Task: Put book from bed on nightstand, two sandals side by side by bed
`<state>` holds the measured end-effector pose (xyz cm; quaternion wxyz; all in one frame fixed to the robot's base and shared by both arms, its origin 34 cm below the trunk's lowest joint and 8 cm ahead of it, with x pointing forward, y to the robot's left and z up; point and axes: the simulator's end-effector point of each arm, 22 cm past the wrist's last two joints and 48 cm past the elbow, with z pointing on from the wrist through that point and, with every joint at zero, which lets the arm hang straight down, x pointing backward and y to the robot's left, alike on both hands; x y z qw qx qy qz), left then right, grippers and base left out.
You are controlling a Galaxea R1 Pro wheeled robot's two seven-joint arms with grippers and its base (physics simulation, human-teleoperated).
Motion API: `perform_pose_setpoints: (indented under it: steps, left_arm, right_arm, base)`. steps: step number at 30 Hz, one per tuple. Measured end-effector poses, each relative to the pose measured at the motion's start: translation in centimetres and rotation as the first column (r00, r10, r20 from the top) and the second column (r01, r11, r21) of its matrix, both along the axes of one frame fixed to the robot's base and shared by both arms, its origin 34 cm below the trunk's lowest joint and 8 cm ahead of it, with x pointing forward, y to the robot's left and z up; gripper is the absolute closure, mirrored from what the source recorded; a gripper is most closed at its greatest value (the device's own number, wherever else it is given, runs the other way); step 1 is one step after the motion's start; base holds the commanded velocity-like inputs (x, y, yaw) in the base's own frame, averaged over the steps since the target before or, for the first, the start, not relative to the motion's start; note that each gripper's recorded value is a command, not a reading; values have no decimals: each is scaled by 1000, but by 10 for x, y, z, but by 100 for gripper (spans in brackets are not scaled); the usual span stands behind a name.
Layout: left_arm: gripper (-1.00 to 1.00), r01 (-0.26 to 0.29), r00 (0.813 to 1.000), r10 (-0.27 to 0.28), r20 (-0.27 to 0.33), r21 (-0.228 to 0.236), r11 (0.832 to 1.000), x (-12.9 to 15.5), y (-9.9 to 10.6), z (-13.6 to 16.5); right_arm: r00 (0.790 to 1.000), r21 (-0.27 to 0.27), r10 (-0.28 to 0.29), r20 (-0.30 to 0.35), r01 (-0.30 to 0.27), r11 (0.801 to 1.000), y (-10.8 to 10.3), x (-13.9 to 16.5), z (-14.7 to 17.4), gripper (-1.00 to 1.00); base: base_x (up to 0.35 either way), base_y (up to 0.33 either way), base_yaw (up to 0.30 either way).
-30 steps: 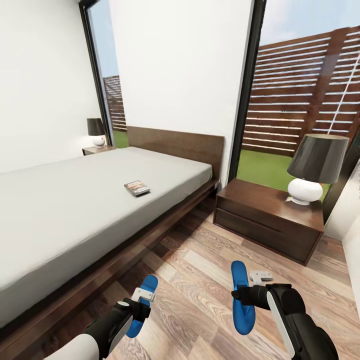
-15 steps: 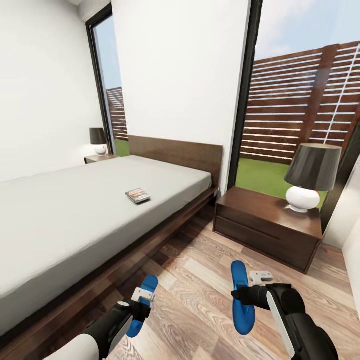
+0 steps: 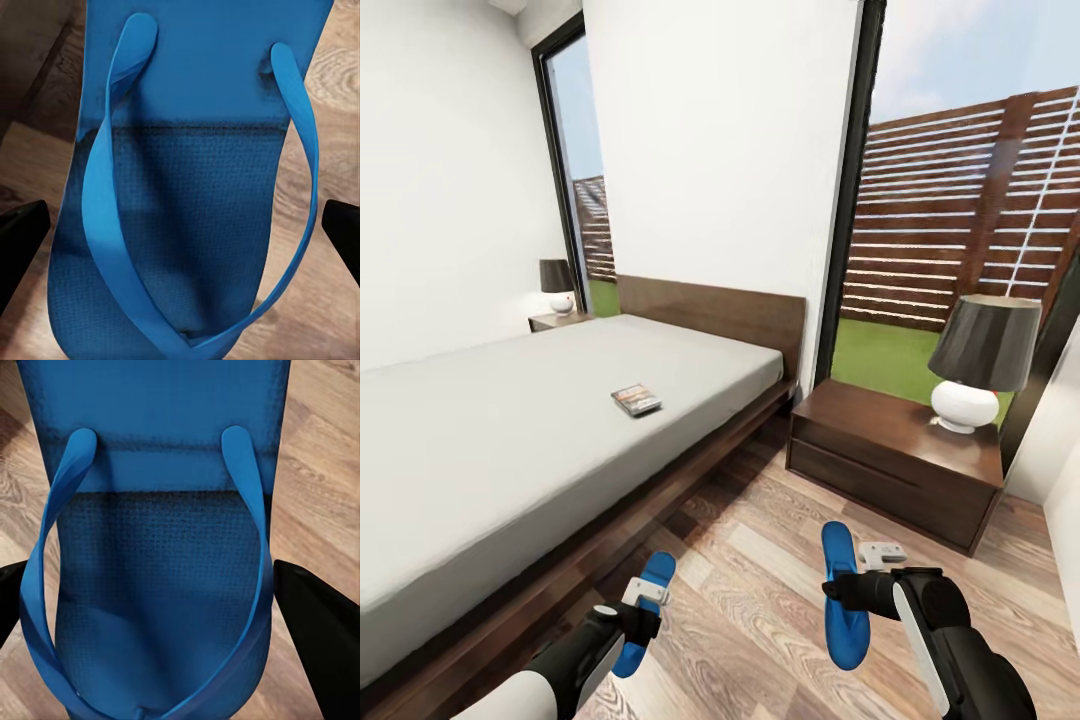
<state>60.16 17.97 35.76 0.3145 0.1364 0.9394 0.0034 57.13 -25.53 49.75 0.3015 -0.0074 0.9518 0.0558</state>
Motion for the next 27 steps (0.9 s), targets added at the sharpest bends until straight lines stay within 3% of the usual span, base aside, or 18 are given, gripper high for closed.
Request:
perform_pose_setpoints:
  steps: [11, 23, 27]
  left_arm:
    - [100, -23, 999, 24, -47, 16, 1000, -24, 19, -8]
    - [100, -32, 999, 32, -36, 13, 999, -26, 26, 11]
    - [100, -42, 998, 43, -36, 27, 999, -26, 39, 17]
  right_arm:
    - [1000, -3, 0, -1, 0, 1000, 0, 6, 24, 100]
    - [1000, -3, -5, 6, 5, 1000, -3, 13, 51, 100]
    - [999, -13, -6, 31, 7, 1000, -5, 20, 58, 100]
  base:
    - [0, 0, 0]
    - [0, 0, 0]
    - [0, 0, 0]
